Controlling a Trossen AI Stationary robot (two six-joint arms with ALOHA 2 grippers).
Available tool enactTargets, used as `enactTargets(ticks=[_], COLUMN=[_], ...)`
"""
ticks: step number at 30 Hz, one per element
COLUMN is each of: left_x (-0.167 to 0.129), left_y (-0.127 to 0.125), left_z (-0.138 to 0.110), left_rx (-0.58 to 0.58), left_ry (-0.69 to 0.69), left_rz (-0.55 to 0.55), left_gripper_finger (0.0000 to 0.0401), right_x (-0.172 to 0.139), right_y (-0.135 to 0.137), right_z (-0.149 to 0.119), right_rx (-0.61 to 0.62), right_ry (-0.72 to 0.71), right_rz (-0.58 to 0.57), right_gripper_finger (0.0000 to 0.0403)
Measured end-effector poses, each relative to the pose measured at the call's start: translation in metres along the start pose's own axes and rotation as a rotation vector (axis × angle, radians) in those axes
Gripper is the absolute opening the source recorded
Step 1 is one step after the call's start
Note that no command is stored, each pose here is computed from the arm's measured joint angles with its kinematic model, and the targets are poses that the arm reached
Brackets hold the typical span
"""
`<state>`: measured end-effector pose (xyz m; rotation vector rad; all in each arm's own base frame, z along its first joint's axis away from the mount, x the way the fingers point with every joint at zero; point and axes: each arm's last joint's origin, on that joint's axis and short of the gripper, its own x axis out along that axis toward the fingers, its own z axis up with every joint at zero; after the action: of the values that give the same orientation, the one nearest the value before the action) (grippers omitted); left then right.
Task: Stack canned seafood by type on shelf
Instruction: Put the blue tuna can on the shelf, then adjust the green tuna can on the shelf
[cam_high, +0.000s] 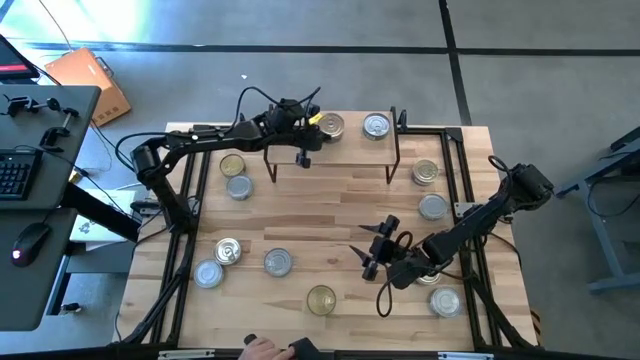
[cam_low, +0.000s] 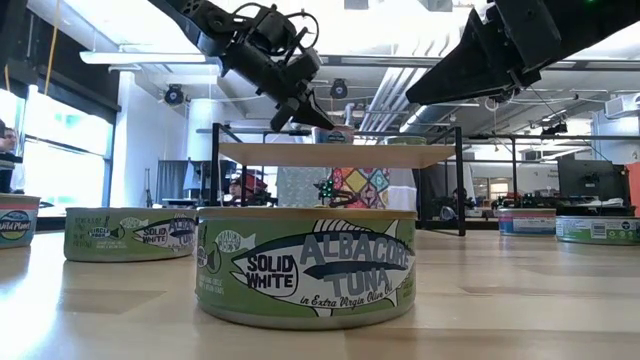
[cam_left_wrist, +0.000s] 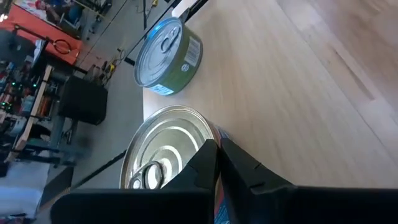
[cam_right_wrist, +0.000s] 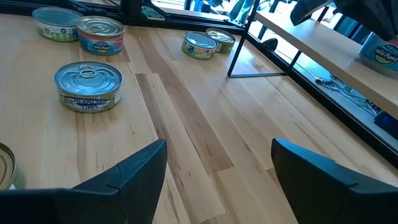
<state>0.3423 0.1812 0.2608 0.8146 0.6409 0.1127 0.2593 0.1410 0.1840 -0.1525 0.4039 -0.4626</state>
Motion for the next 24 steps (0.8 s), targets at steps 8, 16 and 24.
enactTargets(ticks=[8,16,24], left_x=[-0.001,-0.020,-0.060], left_y=[0.005,0.010,0.015], left_z=[-0.005,0.006,0.019], left_rx=[-0.027,-0.143,-0.193], left_ry=[0.025,0.026,0.126], left_rz=[0.028,0.057,0.119], left_gripper_finger=[0.0061,0.0130,0.0135], right_x=[0.001,0.004,0.028], right_y=[-0.002,-0.035,-0.129], right_z=[0.001,0.031,0.063], right_rx=[0.031,0.095,0.118], right_ry=[-0.014,-0.022,-0.012], right_rz=[-0.040,0.024,0.034], right_gripper_finger=[0.0281,0.0266,0.0182])
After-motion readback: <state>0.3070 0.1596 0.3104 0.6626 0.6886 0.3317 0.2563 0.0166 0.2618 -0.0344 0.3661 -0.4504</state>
